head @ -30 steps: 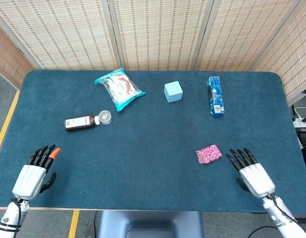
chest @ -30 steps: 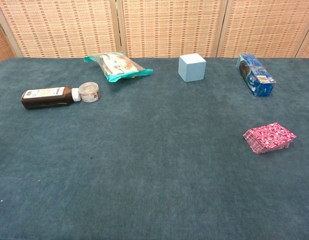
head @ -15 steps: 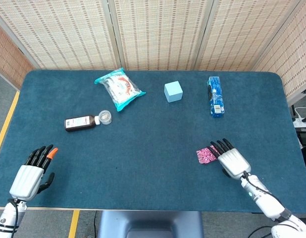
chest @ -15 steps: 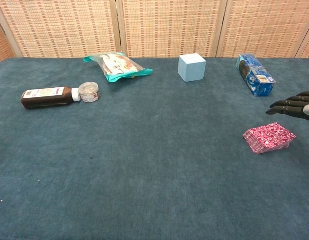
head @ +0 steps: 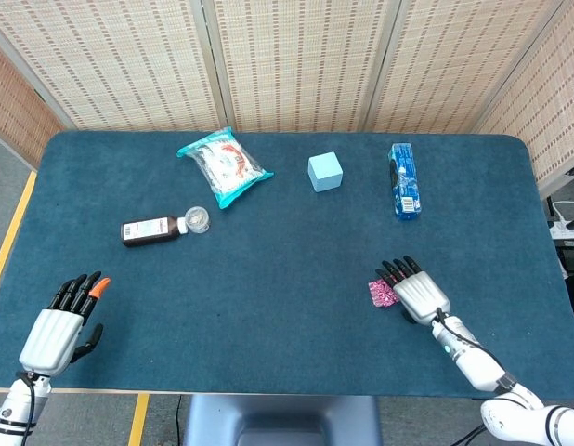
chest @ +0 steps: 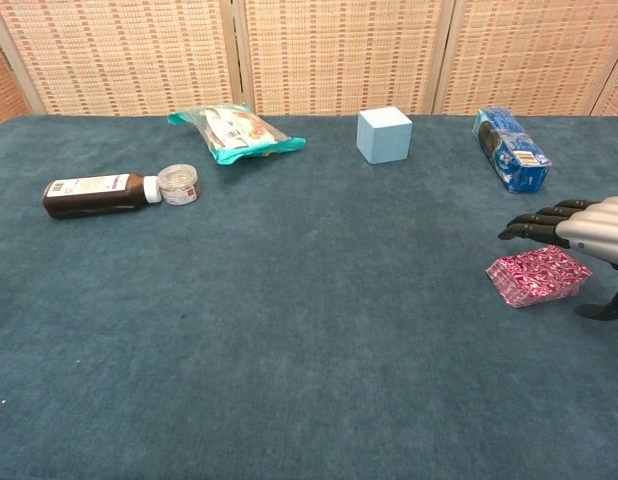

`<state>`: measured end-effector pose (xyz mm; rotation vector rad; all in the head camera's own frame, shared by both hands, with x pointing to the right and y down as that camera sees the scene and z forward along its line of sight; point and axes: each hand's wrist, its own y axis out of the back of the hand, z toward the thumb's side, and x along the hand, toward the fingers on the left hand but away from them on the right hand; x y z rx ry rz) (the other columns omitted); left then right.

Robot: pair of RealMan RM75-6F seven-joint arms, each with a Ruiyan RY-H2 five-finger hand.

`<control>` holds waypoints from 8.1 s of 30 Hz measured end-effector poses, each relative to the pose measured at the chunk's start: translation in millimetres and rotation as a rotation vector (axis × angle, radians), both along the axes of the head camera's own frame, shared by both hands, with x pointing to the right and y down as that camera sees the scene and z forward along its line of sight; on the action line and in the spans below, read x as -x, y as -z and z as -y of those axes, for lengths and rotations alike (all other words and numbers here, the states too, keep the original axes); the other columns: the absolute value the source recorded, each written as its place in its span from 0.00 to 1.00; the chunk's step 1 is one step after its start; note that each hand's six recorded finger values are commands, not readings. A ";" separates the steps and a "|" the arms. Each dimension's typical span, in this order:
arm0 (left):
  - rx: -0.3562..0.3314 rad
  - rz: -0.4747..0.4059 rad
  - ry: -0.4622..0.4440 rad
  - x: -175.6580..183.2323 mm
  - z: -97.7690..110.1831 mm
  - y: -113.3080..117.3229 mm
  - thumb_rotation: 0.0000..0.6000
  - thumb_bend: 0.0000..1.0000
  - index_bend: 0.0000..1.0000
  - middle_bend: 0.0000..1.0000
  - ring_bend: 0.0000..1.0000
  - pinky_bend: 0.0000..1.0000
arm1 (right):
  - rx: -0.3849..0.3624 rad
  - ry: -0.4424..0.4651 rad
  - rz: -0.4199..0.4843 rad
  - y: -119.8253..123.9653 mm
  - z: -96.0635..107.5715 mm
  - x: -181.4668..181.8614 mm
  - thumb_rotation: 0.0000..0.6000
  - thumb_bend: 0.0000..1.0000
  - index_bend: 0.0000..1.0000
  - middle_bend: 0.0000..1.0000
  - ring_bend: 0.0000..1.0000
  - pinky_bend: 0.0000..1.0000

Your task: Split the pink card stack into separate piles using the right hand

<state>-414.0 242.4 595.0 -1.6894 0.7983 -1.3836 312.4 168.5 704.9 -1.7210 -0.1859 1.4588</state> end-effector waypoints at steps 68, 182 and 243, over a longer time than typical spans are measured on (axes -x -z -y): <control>0.026 -0.016 -0.020 -3.6 -2.7 -0.9 1.00 0.46 0.00 0.00 0.00 0.12 | -0.086 -0.029 0.010 -9.4 11.7 21.0 1.00 0.21 0.55 0.39 0.19 0.00; 0.040 -0.038 -0.044 -9.8 -7.4 1.6 1.00 0.47 0.00 0.00 0.00 0.12 | -0.077 -0.015 -0.025 -18.3 -1.6 17.8 1.00 0.21 0.31 0.22 0.04 0.00; 0.047 -0.044 -0.049 -10.3 -8.8 2.5 1.00 0.46 0.00 0.00 0.00 0.12 | -0.116 0.035 0.118 4.5 -3.2 95.5 1.00 0.21 0.55 0.41 0.24 0.04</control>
